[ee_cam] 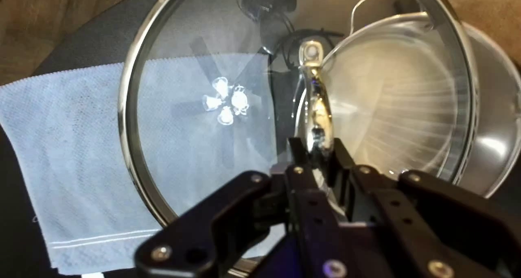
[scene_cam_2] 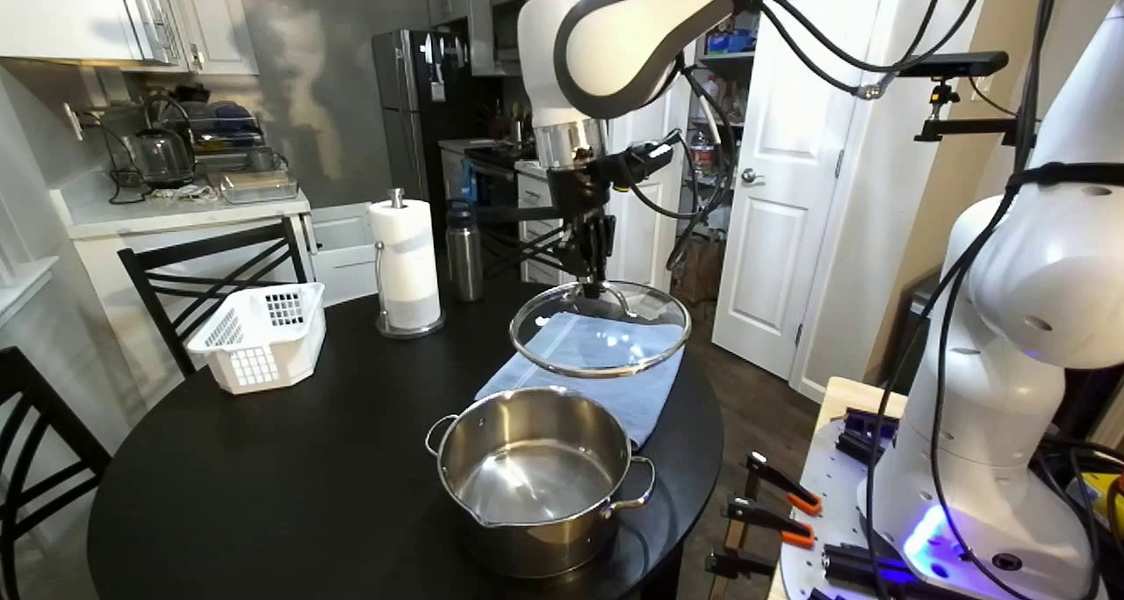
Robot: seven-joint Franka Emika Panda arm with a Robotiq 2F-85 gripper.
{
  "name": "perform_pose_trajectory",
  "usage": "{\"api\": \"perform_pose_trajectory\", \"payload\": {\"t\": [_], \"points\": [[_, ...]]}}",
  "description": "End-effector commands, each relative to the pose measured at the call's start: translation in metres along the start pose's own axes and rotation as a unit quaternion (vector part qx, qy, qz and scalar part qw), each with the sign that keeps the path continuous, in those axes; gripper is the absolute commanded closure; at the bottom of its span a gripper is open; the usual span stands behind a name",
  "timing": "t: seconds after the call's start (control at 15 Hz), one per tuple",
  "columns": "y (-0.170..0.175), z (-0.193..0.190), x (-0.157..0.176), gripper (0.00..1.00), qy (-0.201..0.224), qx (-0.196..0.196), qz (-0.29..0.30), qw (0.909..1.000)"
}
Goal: Take the lid off of the pot
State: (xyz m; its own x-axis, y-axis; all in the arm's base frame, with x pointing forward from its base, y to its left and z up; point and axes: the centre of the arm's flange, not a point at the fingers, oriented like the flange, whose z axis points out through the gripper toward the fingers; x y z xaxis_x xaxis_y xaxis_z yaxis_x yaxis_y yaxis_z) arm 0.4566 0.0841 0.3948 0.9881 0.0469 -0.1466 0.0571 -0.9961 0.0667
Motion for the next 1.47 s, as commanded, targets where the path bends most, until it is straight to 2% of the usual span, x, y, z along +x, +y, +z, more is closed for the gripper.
{"api": "perform_pose_trajectory", "payload": {"t": [0.0,0.13,0.33,0.73,0.93,1.2,1.4], "points": [[0.065,0.008,0.010,0.96,0.052,0.035,0.052,0.9967],[0.095,0.019,0.016,0.96,0.072,0.049,0.092,0.9920],[0.126,0.043,0.030,0.96,0.075,0.063,0.138,0.9855],[0.153,0.094,0.059,0.96,0.046,0.098,0.198,0.9742],[0.169,0.111,0.066,0.96,0.035,0.125,0.226,0.9654],[0.189,0.121,0.064,0.96,0.029,0.113,0.255,0.9599],[0.187,0.123,0.063,0.96,0.031,0.087,0.261,0.9609]]}}
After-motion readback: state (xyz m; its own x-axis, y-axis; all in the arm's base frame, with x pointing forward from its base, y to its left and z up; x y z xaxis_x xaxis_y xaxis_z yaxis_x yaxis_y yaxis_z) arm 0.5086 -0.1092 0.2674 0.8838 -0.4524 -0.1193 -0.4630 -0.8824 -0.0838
